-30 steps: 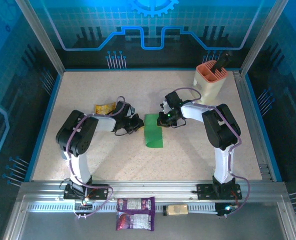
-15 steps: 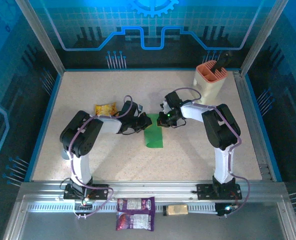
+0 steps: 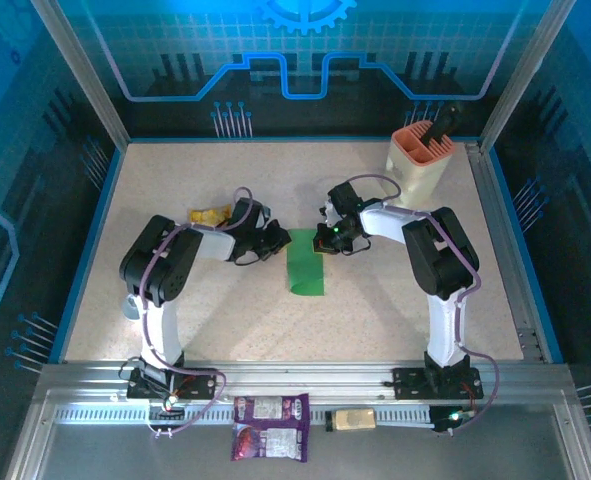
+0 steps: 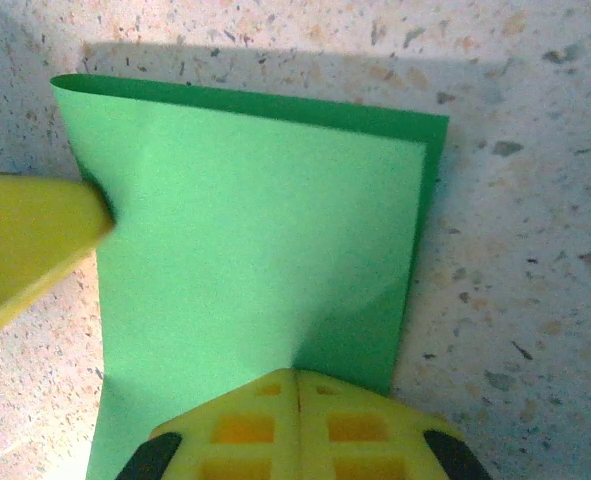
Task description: Fold a paper plane with a square sheet of paper (pick it up from the middle)
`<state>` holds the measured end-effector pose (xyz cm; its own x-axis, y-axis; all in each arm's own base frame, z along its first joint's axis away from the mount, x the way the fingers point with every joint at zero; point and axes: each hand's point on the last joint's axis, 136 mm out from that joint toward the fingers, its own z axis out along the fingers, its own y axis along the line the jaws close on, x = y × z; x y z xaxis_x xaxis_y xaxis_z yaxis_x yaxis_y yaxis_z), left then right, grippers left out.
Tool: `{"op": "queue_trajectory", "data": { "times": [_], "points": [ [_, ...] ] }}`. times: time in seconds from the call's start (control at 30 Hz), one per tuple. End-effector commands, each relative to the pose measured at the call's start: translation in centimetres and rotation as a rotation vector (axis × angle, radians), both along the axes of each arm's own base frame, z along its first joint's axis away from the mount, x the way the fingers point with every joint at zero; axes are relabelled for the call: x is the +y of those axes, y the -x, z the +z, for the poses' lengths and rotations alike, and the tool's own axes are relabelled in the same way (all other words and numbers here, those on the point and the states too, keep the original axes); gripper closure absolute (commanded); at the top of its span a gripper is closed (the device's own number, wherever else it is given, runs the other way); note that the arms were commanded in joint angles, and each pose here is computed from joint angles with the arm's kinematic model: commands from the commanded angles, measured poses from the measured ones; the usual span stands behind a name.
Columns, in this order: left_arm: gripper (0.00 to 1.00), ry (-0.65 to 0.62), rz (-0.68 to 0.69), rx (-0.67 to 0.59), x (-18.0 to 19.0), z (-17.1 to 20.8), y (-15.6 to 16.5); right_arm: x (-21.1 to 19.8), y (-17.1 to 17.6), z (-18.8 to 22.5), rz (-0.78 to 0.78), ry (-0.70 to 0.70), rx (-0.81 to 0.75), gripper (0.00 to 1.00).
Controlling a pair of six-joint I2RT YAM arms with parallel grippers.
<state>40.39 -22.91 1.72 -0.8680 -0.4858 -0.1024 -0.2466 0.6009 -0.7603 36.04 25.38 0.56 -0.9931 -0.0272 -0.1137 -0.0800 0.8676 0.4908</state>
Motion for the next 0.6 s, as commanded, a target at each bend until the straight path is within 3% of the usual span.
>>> {"op": "queue_trajectory", "data": {
  "times": [0.0, 0.23, 0.4, 0.57],
  "points": [
    [1.0, -0.088, 0.022, -0.017, 2.5, 0.6, -0.1, -8.0, 7.4, -8.6, -0.039, 0.404, 0.282, 0.99],
    [1.0, 0.023, -0.067, -0.12, -2.2, 5.3, -0.7, -7.9, 7.4, -8.6, -0.042, 0.396, 0.282, 0.98],
    [1.0, 0.103, -0.061, -0.073, -4.8, 3.6, -1.4, -7.8, 7.4, -8.8, -0.046, 0.391, 0.286, 0.99],
    [1.0, 0.05, -0.027, -0.044, -4.0, 1.2, -2.0, -7.9, 7.4, -8.8, -0.042, 0.398, 0.285, 0.99]
  ]
}}
